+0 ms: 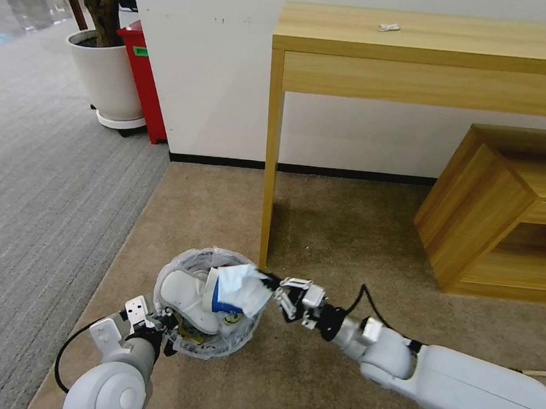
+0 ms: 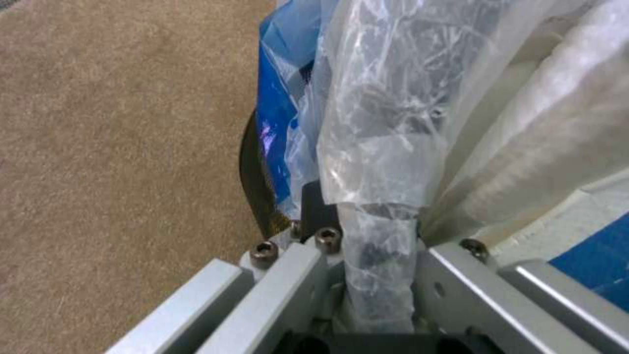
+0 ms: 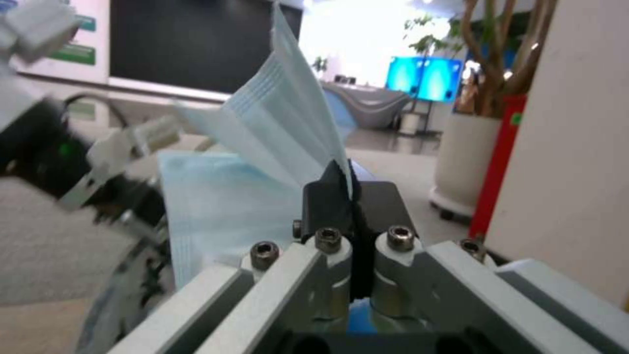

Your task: Pick up the trash bin and place the garbage on the floor into it.

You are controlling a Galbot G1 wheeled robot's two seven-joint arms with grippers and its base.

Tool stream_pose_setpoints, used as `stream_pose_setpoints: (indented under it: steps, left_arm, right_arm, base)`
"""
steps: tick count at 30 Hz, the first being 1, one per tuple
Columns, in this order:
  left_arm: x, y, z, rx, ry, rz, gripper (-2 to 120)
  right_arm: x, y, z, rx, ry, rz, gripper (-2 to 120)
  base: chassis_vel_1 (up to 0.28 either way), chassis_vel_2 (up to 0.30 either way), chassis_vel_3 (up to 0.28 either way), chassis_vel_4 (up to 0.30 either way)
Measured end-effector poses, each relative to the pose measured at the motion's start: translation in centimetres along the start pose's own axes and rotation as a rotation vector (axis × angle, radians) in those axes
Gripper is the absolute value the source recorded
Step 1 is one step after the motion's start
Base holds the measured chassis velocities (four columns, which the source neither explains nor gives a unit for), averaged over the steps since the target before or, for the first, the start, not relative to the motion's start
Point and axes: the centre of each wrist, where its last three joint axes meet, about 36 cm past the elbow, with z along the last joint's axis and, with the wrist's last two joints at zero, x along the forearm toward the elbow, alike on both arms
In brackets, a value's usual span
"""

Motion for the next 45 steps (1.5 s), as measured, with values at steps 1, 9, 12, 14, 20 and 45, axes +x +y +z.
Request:
stream_pose_setpoints:
  steps: [1, 9, 12, 14, 20, 45]
  left_arm:
    - [0.0, 0.0, -0.1, 0.0, -0.001, 0.001, 0]
    - [0.4, -0.5, -0.3, 0.014, -0.01, 0.012, 0]
    - [0.7, -0.7, -0.4, 0.018, -0.018, 0.016, 0]
    - [1.1, -0.9, -0.4, 0.019, -0.02, 0.02, 0]
    - [1.7, -1.2, 0.1, 0.004, -0.015, 0.014, 0]
    - [0.2, -1.4, 1.6, -0.031, 0.022, 0.011, 0]
  right_arm:
    - [-0.2, 0.2, 0.6, -0.005, 0.012, -0.014, 0]
    - [-1.9, 0.1, 3.3, 0.007, 0.046, -0.063, 0]
    - [-2.8, -0.2, 4.1, 0.019, 0.057, -0.067, 0]
    - [-3.2, -0.2, 4.9, 0.024, 0.068, -0.062, 0]
    - [-3.7, -0.2, 6.2, 0.04, 0.089, -0.062, 0]
    - [-3.9, 0.8, 5.0, 0.046, 0.057, -0.004, 53]
  base:
    - [0.0, 0.0, 0.0, 0.0]
    - [0.0, 0.0, 0.0, 0.0]
    - [0.0, 0.0, 0.0, 0.0]
    - [0.0, 0.0, 0.0, 0.0]
    - [0.0, 0.0, 0.0, 0.0]
    - [0.0, 0.0, 0.0, 0.0]
